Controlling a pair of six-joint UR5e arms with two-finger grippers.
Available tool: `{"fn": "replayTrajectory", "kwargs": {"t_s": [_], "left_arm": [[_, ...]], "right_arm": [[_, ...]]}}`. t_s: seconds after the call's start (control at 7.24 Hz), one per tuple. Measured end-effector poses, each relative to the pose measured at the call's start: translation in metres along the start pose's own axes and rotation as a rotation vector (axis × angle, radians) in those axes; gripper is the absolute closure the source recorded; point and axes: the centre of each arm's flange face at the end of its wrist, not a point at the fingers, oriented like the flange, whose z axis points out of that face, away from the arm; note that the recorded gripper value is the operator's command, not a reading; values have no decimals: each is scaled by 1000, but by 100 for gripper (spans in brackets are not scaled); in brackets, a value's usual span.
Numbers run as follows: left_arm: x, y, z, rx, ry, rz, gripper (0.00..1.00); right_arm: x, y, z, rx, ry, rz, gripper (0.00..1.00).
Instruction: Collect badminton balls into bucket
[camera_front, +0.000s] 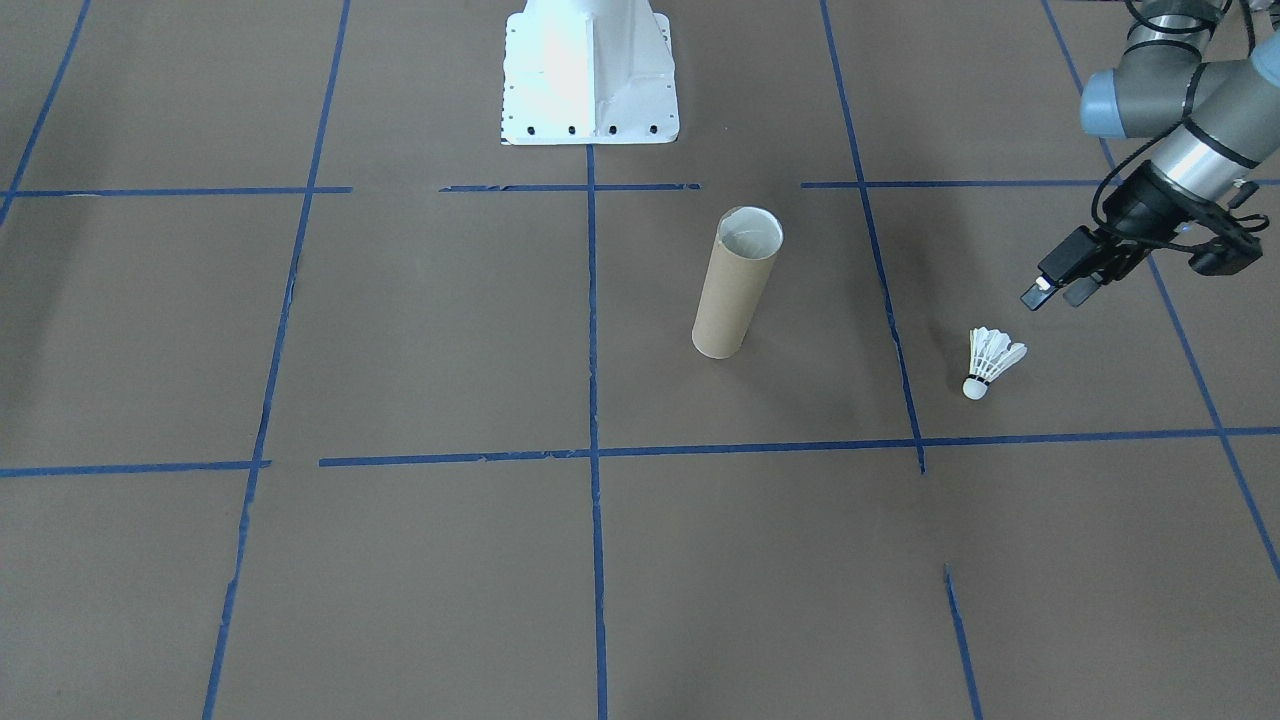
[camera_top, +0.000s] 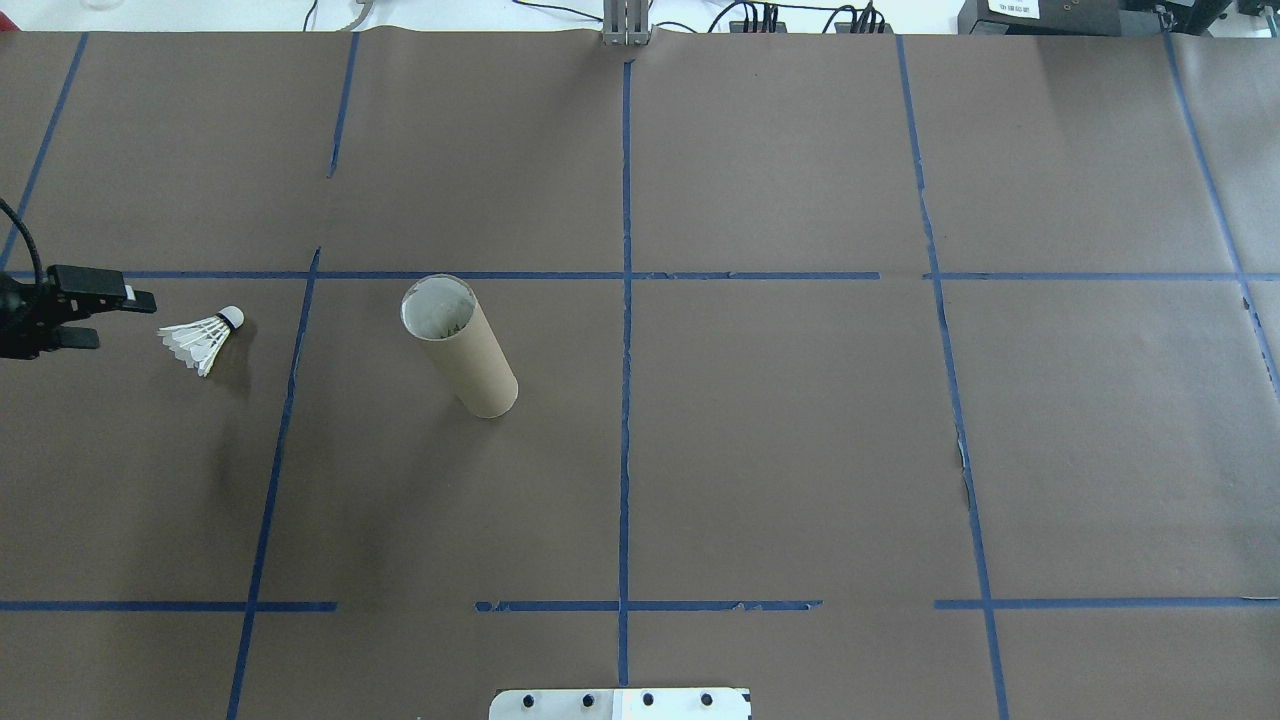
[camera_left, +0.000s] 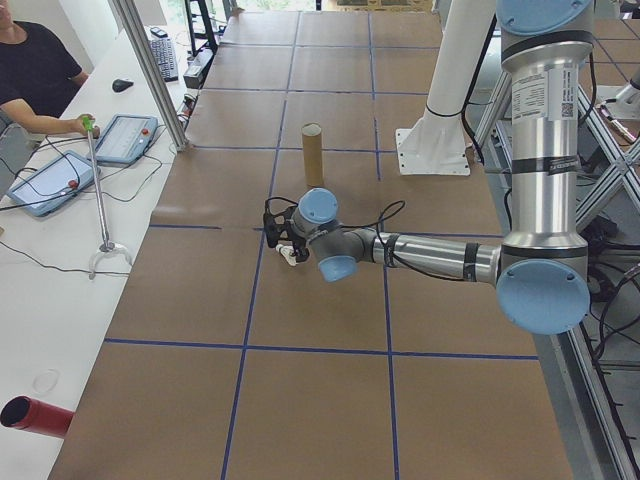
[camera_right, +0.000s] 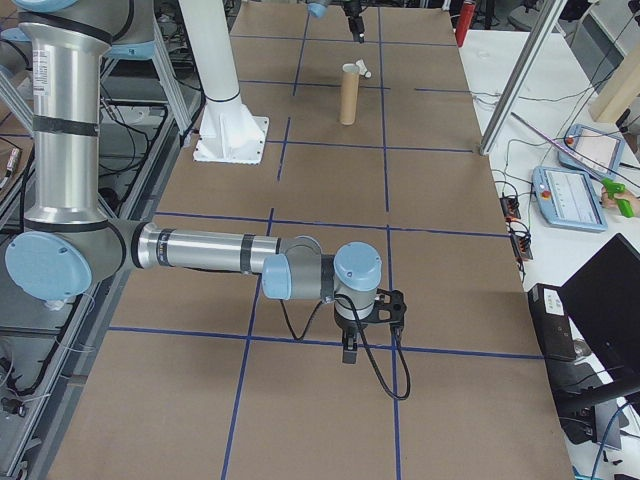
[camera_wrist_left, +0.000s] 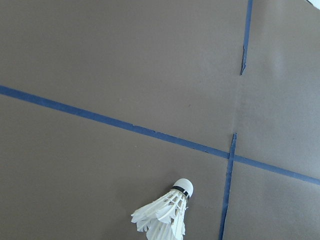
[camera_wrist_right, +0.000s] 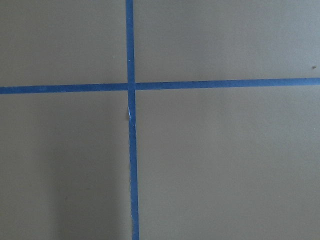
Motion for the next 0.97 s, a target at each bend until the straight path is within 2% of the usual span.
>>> {"fn": "replayTrajectory", "kwargs": {"t_s": [0.14,0.41,0.69,0.97], "left_arm": [[-7,16,20,-1,24,-36,0],[-20,23,33,5,59,-89,0],[-21,18,36,62,71,-143,0],[-18,13,46,87,73,-161,0]], "right_arm": [[0,0,0,0,0,0,0],[0,0,0,0,-1,0,0],[0,0,0,0,-1,0,0],[0,0,0,0,-1,0,0]]}}
